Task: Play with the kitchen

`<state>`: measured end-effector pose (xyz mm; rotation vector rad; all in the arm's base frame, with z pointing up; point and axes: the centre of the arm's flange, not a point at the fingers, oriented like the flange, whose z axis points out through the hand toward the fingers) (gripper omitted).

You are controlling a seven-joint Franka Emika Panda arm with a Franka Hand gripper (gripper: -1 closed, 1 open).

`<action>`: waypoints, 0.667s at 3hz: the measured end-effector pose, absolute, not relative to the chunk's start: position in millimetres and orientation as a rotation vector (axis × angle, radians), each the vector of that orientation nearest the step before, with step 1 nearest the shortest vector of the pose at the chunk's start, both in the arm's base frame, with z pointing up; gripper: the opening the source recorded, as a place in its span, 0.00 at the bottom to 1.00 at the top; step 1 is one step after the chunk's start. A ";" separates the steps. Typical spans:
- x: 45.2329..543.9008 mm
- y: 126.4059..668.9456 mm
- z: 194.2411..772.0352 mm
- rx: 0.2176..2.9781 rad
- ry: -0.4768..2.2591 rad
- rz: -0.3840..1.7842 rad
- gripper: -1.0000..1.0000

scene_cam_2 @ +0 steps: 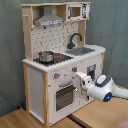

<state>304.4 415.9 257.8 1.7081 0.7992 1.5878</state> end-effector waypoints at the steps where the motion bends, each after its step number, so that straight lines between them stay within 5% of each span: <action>1: 325.0 428.8 257.1 1.717 0.796 1.590 1.00; 2: 342.8 428.0 247.7 1.771 0.735 1.609 1.00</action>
